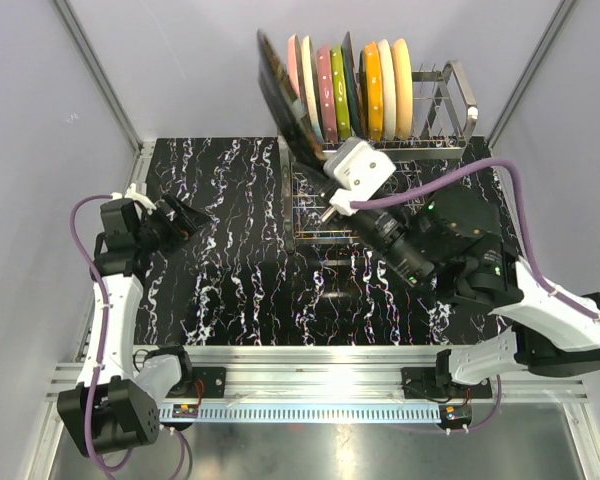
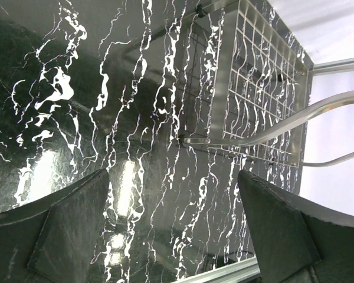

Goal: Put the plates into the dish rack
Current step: Insert the plate into the dish rack

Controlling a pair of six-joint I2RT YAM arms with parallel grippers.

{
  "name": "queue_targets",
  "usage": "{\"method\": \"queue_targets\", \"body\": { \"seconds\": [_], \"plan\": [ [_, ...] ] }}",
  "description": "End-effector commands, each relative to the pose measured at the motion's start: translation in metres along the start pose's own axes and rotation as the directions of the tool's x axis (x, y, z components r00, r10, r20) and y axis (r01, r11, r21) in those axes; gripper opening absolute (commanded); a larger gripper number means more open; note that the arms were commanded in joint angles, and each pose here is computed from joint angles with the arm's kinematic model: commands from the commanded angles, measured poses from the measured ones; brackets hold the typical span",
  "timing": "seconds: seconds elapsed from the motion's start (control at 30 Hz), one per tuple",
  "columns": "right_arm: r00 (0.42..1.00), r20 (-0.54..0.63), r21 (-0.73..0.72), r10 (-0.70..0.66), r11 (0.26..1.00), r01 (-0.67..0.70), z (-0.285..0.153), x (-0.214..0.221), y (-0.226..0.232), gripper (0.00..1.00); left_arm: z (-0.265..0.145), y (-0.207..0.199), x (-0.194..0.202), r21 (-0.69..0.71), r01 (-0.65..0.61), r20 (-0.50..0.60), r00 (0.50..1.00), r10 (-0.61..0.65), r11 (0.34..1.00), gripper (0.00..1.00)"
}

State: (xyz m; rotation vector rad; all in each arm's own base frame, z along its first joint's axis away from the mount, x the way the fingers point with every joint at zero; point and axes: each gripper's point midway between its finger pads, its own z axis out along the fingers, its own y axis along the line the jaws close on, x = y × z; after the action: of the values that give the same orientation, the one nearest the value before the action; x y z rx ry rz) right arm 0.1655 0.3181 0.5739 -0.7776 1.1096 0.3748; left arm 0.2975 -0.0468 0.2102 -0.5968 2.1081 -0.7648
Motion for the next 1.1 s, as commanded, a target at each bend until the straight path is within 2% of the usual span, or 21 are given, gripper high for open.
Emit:
{"method": "queue_targets", "body": {
  "seconds": [0.0, 0.13, 0.23, 0.27, 0.33, 0.43, 0.57, 0.63, 0.8, 0.83, 0.9, 0.93, 0.97, 1.07],
  "plan": [
    [0.985, 0.169, 0.266, -0.045, 0.964, -0.002, -0.019, -0.071, -0.082, 0.00, 0.003, -0.004, -0.011, 0.023, -0.046, 0.031, 0.998, 0.045, 0.999, 0.94],
    [0.984, 0.080, 0.410, -0.157, 0.905, 0.111, -0.015, -0.067, -0.100, 0.00, 0.006, -0.004, -0.011, 0.029, -0.047, 0.030, 0.999, 0.046, 0.998, 0.95],
    [0.981, 0.068, 0.500, -0.182, 0.857, 0.124, -0.024, -0.073, -0.119, 0.00, 0.009, -0.001, -0.009, 0.026, -0.047, 0.022, 0.999, 0.046, 0.999, 0.96],
    [0.982, 0.095, 0.545, -0.166, 0.834, 0.088, -0.033, -0.080, -0.132, 0.00, 0.009, -0.001, -0.009, 0.027, -0.046, 0.020, 0.999, 0.045, 0.999, 0.97],
    [0.980, 0.064, 0.585, -0.188, 0.803, 0.116, -0.042, -0.079, -0.143, 0.00, 0.012, 0.000, -0.009, 0.027, -0.045, 0.016, 0.999, 0.045, 0.999, 0.98],
    [0.981, -0.011, 0.622, -0.196, 0.767, 0.160, -0.040, -0.060, -0.158, 0.00, 0.014, 0.001, -0.008, 0.033, -0.041, 0.011, 0.999, 0.040, 0.999, 0.99],
    [0.967, -0.173, 0.601, -0.188, 0.758, 0.255, -0.017, -0.002, -0.172, 0.00, 0.017, 0.003, -0.003, 0.040, -0.029, -0.010, 1.000, 0.029, 0.999, 0.99],
    [0.971, -0.181, 0.643, -0.154, 0.729, 0.235, -0.020, 0.010, -0.190, 0.00, 0.017, 0.004, -0.003, 0.040, -0.030, -0.011, 0.999, 0.031, 0.999, 0.99],
    [0.990, -0.109, 0.719, -0.086, 0.681, 0.139, -0.045, 0.005, -0.228, 0.00, 0.016, 0.005, 0.000, 0.041, -0.041, -0.011, 0.999, 0.041, 0.998, 0.99],
    [0.985, -0.149, 0.722, -0.089, 0.671, 0.170, -0.049, 0.013, -0.236, 0.00, 0.017, 0.004, 0.000, 0.044, -0.040, -0.014, 0.999, 0.041, 0.998, 0.99],
    [0.989, -0.131, 0.733, -0.067, 0.665, 0.142, -0.055, 0.012, -0.247, 0.00, 0.018, 0.006, 0.000, 0.041, -0.036, -0.018, 0.999, 0.037, 0.999, 0.99],
    [0.983, -0.172, 0.742, -0.063, 0.648, 0.171, -0.060, 0.021, -0.258, 0.00, 0.019, 0.006, 0.000, 0.044, -0.039, -0.017, 0.999, 0.039, 0.998, 0.99],
    [0.988, -0.147, 0.742, -0.047, 0.656, 0.142, -0.059, 0.022, -0.260, 0.00, 0.020, 0.007, 0.001, 0.042, -0.037, -0.019, 0.999, 0.038, 0.998, 0.99],
    [0.980, -0.196, 0.737, -0.019, 0.657, 0.160, -0.056, 0.044, -0.274, 0.00, 0.023, 0.011, 0.005, 0.041, -0.035, -0.022, 0.999, 0.036, 0.999, 0.99]
  ]
}}
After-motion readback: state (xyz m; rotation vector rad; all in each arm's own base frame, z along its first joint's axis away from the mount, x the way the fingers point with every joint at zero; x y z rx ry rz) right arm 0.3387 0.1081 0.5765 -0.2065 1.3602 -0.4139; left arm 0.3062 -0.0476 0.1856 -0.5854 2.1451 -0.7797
